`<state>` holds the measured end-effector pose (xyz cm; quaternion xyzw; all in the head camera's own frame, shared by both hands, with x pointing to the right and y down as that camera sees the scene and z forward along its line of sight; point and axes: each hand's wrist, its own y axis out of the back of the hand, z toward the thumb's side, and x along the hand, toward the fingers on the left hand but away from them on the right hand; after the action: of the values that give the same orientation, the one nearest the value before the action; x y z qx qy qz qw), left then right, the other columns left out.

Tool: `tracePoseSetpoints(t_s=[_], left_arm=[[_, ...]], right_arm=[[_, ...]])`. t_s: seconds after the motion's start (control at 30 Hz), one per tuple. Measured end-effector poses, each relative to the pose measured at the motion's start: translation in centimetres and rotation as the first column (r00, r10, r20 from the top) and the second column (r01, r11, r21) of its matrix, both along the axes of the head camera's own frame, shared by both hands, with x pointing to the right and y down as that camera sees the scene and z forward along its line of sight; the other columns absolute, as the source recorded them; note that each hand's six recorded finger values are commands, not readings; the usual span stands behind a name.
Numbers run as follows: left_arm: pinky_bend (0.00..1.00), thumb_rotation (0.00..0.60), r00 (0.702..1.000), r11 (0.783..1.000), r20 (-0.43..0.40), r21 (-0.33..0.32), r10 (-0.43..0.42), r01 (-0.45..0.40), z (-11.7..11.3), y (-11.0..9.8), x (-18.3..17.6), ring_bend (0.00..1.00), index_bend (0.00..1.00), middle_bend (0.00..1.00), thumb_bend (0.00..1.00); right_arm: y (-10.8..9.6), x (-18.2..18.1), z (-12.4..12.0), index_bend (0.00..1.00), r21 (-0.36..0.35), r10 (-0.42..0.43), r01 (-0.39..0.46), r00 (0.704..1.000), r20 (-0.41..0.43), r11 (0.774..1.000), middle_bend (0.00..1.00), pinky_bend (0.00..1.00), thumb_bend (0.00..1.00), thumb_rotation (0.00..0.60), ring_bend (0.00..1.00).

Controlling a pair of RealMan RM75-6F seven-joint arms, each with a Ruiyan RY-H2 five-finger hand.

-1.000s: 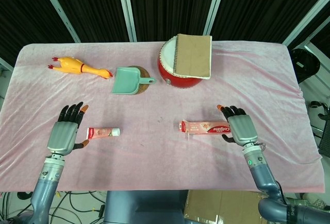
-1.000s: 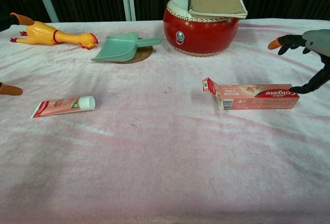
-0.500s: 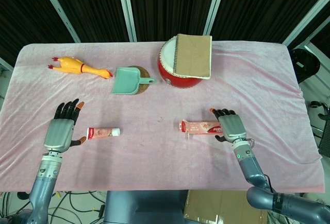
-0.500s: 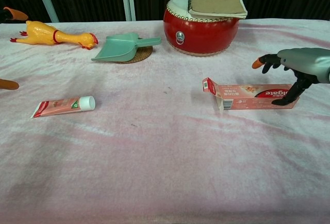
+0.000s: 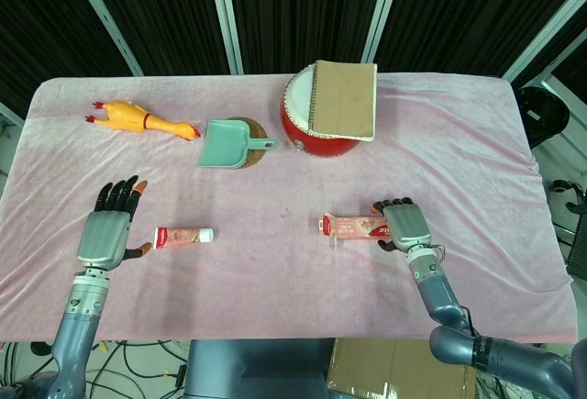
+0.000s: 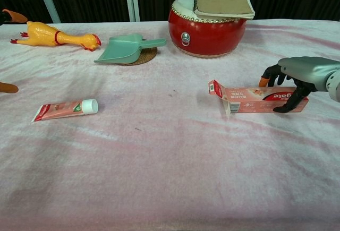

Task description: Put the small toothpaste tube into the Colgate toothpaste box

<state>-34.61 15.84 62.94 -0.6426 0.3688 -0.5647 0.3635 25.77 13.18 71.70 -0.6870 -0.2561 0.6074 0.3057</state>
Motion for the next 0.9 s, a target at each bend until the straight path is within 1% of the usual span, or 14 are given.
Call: tracePoseSetpoints(t_s=[0.03,0.1,0.2,0.43,0.5,0.53,0.57,0.63,0.67,0.77,0.9], left_arm=[[0.0,0.6,1.0,1.0,0.0,0.0,-0.001,0.001,0.0,0.0,0.0,0.0,0.0,0.0,0.0],[0.0,0.6,1.0,1.0,0.0,-0.002,-0.001,0.001,0.1,0.0,0.0,0.0,0.0,0.0,0.0],[0.0,0.6,1.0,1.0,0.002,-0.003,-0.002,0.002,0.1,0.0,-0.1,0.0,0.0,0.0,0.0],[0.0,0.6,1.0,1.0,0.017,-0.012,0.006,-0.006,0.3,0.1,-0.2,0.0,0.0,0.0,0.01],[0.03,0.6,1.0,1.0,0.026,-0.011,0.008,-0.008,0.2,0.1,-0.3,0.0,0.02,0.0,0.01],[0.07,0.6,0.999,1.0,0.031,-0.009,0.008,-0.007,0.1,0.0,-0.3,0.03,0.05,0.03,0.01],[0.12,0.6,0.999,1.0,0.039,-0.008,0.008,-0.008,0.1,0.0,-0.5,0.06,0.11,0.07,0.02],[0.16,0.6,0.998,1.0,0.059,-0.004,0.011,-0.011,0.0,-0.2,-0.8,0.12,0.21,0.14,0.02],[0.18,0.6,0.997,1.0,0.08,-0.002,0.013,-0.013,0.0,-0.4,-1.0,0.15,0.25,0.18,0.03],[0.22,0.6,0.99,1.0,0.141,-0.006,0.013,-0.013,0.2,-0.8,-1.9,0.2,0.28,0.25,0.03],[0.24,0.6,0.982,0.999,0.19,-0.043,-0.003,0.012,1.0,-1.2,-3.0,0.2,0.32,0.26,0.06]], right_arm=[[0.0,0.0,0.0,0.35,0.001,-0.001,0.001,1.0,-0.001,1.0,0.33,0.25,0.23,0.6,0.29],[0.0,0.0,0.1,0.39,0.002,-0.001,0.001,1.0,-0.003,1.0,0.37,0.3,0.28,0.6,0.32],[0.0,0.1,0.2,0.44,0.003,0.004,-0.004,1.0,-0.002,1.0,0.42,0.36,0.34,0.6,0.37],[0.0,-0.3,-0.4,0.45,0.018,-0.009,0.008,1.0,0.022,1.0,0.43,0.37,0.35,0.6,0.38],[0.0,-0.4,-0.7,0.45,0.025,-0.013,0.013,0.999,0.029,1.0,0.43,0.37,0.35,0.6,0.38],[0.0,-0.4,-1.0,0.45,0.03,-0.015,0.014,0.999,0.033,0.999,0.43,0.37,0.35,0.6,0.38],[-0.1,-0.4,-1.2,0.45,0.033,-0.016,0.015,0.999,0.037,0.999,0.43,0.37,0.35,0.6,0.38],[-0.1,-0.4,-1.8,0.45,0.04,-0.018,0.016,0.999,0.045,0.999,0.43,0.37,0.35,0.6,0.38],[-0.1,-0.4,-2.0,0.45,0.043,-0.018,0.016,0.999,0.048,0.999,0.43,0.37,0.35,0.6,0.38],[-0.1,-0.4,-2.7,0.45,0.053,-0.017,0.014,0.998,0.056,0.998,0.43,0.37,0.35,0.6,0.38],[0.3,-0.5,-3.2,0.45,0.056,-0.016,0.012,0.998,0.059,0.998,0.43,0.37,0.34,0.6,0.38]])
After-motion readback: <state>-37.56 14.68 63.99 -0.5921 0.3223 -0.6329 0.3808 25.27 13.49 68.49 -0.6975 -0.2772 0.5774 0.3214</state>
